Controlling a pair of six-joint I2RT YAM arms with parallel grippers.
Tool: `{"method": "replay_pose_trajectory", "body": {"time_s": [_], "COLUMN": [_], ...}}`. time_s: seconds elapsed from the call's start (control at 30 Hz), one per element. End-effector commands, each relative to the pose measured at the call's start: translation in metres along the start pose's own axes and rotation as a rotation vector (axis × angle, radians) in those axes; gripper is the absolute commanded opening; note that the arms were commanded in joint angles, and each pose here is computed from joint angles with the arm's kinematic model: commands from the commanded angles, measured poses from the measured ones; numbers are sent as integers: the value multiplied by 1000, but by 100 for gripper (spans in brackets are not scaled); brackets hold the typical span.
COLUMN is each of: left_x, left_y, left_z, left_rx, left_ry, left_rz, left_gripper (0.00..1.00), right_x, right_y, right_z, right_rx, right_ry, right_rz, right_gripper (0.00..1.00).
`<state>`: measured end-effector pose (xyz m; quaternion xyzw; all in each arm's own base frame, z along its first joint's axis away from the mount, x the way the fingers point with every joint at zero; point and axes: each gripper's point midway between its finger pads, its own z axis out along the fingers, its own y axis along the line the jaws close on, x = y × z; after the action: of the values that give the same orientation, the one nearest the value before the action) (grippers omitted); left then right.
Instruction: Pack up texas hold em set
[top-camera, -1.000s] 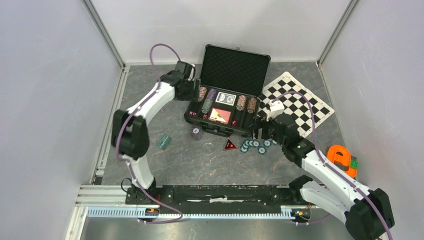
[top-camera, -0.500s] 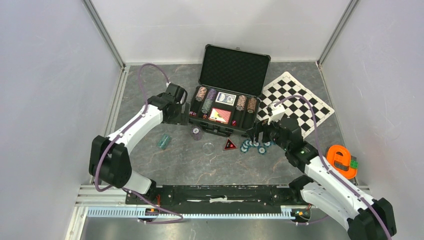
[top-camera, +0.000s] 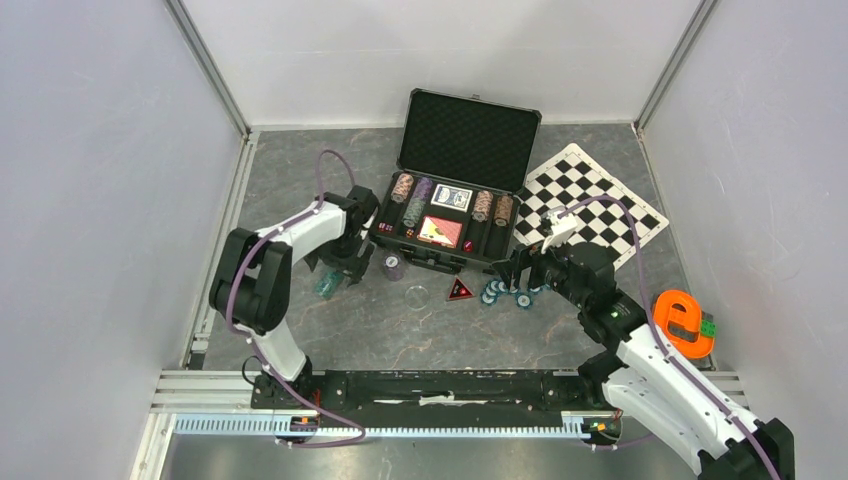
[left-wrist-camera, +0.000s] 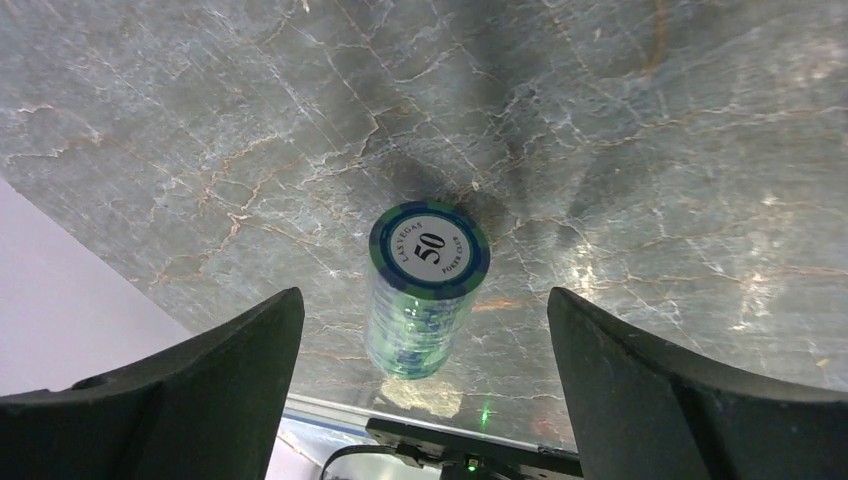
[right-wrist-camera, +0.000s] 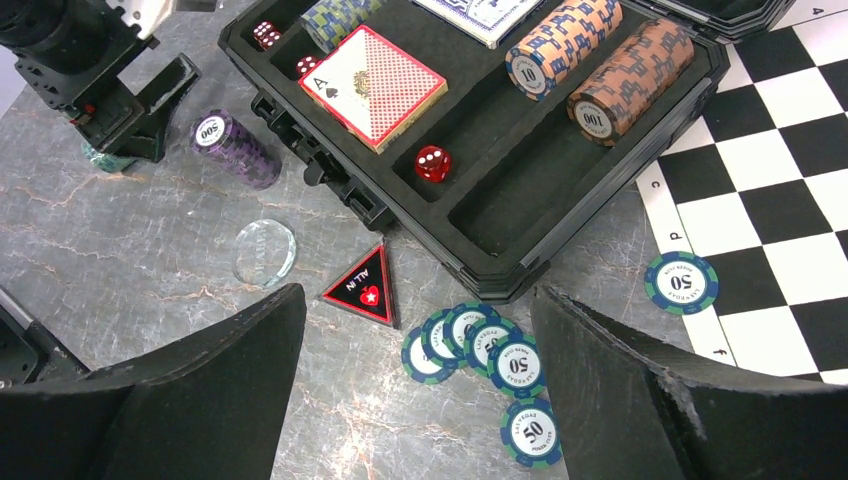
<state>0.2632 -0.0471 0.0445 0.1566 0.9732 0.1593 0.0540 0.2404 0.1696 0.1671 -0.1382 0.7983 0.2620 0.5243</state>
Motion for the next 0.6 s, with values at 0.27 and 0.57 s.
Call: {"method": "replay_pose_trajectory", "body": {"time_s": [0.27,0.57], "left_x": [16,8], "left_y": [-18,-19], "left_z": [15,9], "left_rx": [188,207], "left_ry": [126,116], "left_rz": [-1,-33], "left_gripper": [80,50], "right_x": [-4,-3], "right_y": [2,-2], "right_z": [-3,-4], "right_rx": [-11,13], "right_ry": [-17,-13], "right_rz": [-17,-24], "right_gripper": [89,89]}}
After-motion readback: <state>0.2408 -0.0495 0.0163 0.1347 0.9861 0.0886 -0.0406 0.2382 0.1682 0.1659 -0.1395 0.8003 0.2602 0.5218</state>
